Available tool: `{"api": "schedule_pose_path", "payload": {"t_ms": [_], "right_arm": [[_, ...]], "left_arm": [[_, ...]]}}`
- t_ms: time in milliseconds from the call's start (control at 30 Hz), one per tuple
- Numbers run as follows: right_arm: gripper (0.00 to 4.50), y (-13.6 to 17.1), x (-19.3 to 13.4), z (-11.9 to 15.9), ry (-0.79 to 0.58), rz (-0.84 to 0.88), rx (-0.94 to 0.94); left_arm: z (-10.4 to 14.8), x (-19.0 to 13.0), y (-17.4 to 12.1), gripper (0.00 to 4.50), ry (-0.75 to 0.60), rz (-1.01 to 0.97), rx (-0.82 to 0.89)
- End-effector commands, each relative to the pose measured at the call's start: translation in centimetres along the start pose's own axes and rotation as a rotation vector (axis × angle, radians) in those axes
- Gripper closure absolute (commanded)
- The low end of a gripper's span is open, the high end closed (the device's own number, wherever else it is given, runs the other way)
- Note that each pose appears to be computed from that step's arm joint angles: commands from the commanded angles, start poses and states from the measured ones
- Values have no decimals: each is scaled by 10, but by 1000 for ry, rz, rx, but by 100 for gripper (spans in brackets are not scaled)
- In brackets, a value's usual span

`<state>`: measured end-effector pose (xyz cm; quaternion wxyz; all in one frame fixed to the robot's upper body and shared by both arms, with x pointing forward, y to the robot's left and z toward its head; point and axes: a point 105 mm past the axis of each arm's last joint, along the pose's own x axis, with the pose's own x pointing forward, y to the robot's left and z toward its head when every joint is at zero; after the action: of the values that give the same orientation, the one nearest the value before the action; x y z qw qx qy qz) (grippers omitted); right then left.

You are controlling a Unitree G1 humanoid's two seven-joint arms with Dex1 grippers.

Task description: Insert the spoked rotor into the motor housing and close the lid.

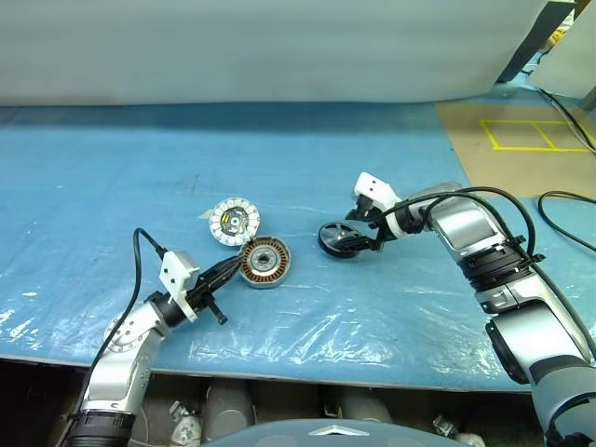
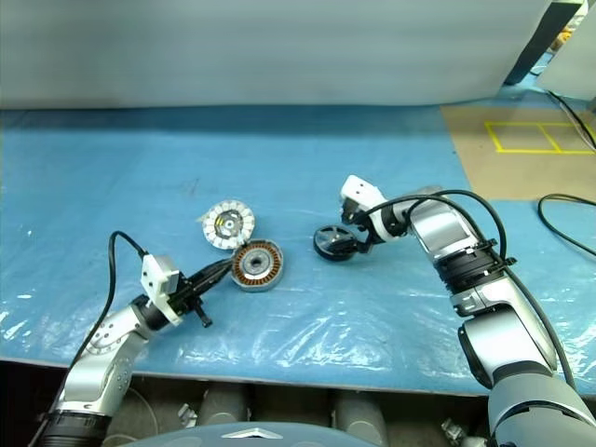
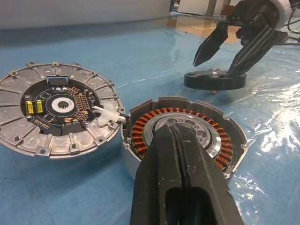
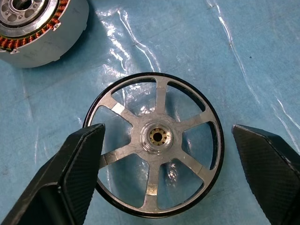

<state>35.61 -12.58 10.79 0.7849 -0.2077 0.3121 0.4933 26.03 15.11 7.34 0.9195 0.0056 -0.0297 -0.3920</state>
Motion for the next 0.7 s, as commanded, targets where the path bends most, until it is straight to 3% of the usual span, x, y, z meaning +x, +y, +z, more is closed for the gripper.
{"api": "schedule_pose_path", "payload": {"t_ms": [33,233,333,433,700], "right_arm": [[1,-1,-6,14,-30,-7,-22],[1,2,-4,14,-32,7,-9],[60,2,-4,13,-30,6,-7],[161,1,-4,12,-29,5,-5],[161,3,-2,4,-2,16,16]], "left_arm": [[5,-1,0,450,-21,-1,26],[5,0,1,450,-17,3,25],[5,0,1,450,-15,4,24],[5,1,1,450,-15,4,23],[8,2,1,450,-15,4,26]]}}
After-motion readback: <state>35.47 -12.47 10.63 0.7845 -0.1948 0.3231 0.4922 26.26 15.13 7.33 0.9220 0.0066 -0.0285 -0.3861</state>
